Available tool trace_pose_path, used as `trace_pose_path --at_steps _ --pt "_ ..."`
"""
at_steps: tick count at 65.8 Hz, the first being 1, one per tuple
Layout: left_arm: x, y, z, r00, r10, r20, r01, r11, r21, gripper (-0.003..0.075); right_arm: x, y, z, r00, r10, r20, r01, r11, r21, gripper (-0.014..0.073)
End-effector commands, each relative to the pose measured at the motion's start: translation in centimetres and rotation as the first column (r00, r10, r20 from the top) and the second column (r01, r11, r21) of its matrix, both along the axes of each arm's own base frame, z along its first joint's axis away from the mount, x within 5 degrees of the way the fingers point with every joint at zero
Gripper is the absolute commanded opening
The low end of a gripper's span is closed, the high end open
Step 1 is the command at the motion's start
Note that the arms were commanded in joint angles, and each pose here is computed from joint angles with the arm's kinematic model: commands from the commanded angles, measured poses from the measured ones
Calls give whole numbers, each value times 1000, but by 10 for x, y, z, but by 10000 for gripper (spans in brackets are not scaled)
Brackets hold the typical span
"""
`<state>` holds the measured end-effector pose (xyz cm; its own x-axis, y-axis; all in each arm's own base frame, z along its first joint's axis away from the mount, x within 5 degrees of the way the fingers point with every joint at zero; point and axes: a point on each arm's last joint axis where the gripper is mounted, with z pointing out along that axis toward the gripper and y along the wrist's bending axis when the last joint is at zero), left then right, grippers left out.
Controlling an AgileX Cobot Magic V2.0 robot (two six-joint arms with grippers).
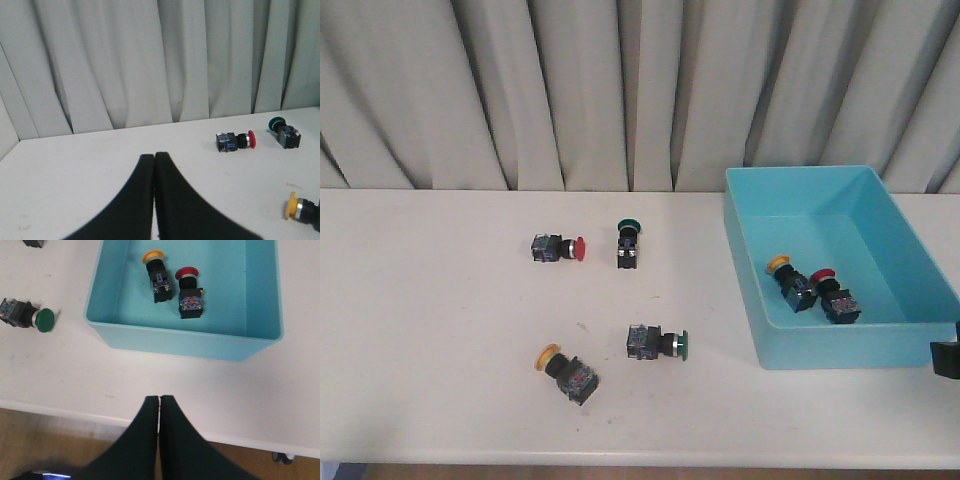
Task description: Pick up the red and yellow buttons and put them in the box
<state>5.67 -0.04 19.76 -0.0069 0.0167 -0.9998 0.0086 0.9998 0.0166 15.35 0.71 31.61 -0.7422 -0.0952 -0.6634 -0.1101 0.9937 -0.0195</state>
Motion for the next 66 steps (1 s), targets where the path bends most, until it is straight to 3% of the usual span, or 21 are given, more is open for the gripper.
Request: trace_pose_path --at_steps 1,16,25,33,39,49,54,58,66 --pt "1 0 -10 999 0 33 0 1000 -13 -8 3 -1 12 997 -6 79 6 1000 -1 -8" --pt "1 0 -10 999 0 33 0 1000 -13 -8 2 -1 12 996 10 90 -9 1000 -18 -8" --pt "1 0 -10 999 0 33 0 1000 -13 -8 -12 -6 7 954 21 301 9 995 -97 -7" --pt "1 0 -10 999 0 33 0 1000 -13 -8 -37 -6 -18 853 29 521 26 995 -98 -6" --pt "1 0 -10 999 0 33 0 1000 -13 -8 -59 -6 -44 739 28 673 39 996 -84 -5" --pt "1 0 -10 999 0 33 0 1000 -13 -8 -84 -6 -89 587 -26 809 46 999 -2 -3" --pt "1 0 -10 999 0 33 0 1000 -13 -8 -90 -7 -107 562 -61 825 45 998 43 -3" --pt "1 0 -10 999 0 33 0 1000 -13 -8 -93 -7 -110 596 -71 800 45 997 56 -3" --pt "1 0 -10 999 0 33 0 1000 -13 -8 -98 -6 -113 598 -60 799 42 998 44 -3"
